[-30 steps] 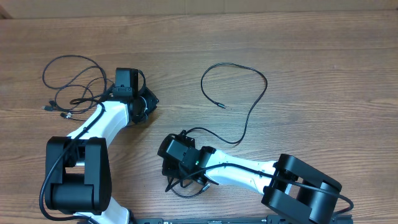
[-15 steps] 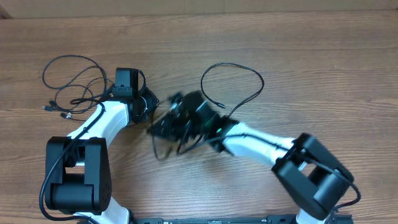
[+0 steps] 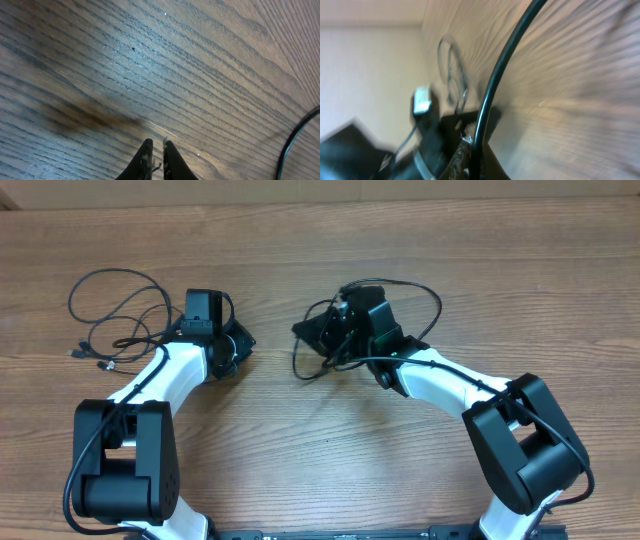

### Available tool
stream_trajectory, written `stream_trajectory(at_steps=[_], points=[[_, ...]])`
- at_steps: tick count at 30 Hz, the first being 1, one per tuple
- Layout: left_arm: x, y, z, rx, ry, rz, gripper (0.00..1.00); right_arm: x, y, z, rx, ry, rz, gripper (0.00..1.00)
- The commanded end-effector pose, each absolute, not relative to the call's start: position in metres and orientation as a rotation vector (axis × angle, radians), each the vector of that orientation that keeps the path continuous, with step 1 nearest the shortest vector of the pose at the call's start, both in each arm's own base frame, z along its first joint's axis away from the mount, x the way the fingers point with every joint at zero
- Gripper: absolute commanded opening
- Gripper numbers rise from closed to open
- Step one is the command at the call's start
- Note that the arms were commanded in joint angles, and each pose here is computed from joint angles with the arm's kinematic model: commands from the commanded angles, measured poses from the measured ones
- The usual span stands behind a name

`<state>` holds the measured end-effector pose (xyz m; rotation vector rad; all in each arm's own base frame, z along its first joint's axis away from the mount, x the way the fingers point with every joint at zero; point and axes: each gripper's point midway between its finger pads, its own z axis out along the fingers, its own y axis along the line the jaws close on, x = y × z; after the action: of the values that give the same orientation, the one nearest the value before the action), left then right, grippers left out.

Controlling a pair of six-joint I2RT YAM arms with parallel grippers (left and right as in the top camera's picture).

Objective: Untangle cables

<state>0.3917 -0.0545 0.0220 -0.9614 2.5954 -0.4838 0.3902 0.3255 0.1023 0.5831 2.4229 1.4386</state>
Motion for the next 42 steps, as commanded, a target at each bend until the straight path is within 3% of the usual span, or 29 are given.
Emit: stream_trajectory(at_steps=[1, 4, 6, 9, 13, 15, 20, 24, 26, 29, 33, 42], points=[[0.393, -0.056, 0.03, -0.949, 2.58, -0.501, 0.11, 0.422, 0.298, 0.099, 0.726, 2.292, 1.223, 0.04], [0.393, -0.057, 0.03, -0.953, 2.58, -0.507, 0.11, 0.436, 0.28, 0.097, 0.883, 2.201, 1.142, 0.06], [0.393, -0.057, 0.03, -0.953, 2.581, -0.511, 0.11, 0.443, 0.271, 0.097, 0.959, 2.148, 1.104, 0.23], [0.393, -0.057, 0.03, -0.953, 2.581, -0.511, 0.11, 0.448, 0.265, 0.1, 0.948, 2.118, 1.068, 0.63], [0.393, -0.057, 0.03, -0.953, 2.581, -0.511, 0.14, 0.444, 0.282, 0.111, 0.602, 2.193, 1.115, 0.84], [0.393, -0.057, 0.03, -0.953, 2.581, -0.511, 0.15, 0.442, 0.288, 0.119, 0.475, 2.215, 1.125, 0.84], [0.393, -0.058, 0.03, -0.951, 2.579, -0.513, 0.09, 0.448, 0.275, 0.136, 0.284, 2.321, 0.941, 0.73], [0.397, -0.063, 0.033, -0.932, 2.569, -0.558, 0.18, 0.45, 0.227, 0.128, 0.327, 2.479, 0.726, 0.7], [0.398, -0.067, 0.035, -0.92, 2.57, -0.596, 0.15, 0.446, 0.208, 0.118, 0.367, 2.533, 0.676, 0.69], [0.398, -0.07, 0.036, -0.915, 2.573, -0.617, 0.15, 0.436, 0.188, 0.1, 0.374, 2.619, 0.604, 0.71], [0.398, -0.07, 0.036, -0.915, 2.573, -0.616, 0.18, 0.419, 0.175, 0.077, 0.334, 2.726, 0.518, 0.8], [0.398, -0.07, 0.036, -0.915, 2.573, -0.616, 0.18, 0.414, 0.174, 0.037, 0.358, 2.815, 0.472, 0.84]])
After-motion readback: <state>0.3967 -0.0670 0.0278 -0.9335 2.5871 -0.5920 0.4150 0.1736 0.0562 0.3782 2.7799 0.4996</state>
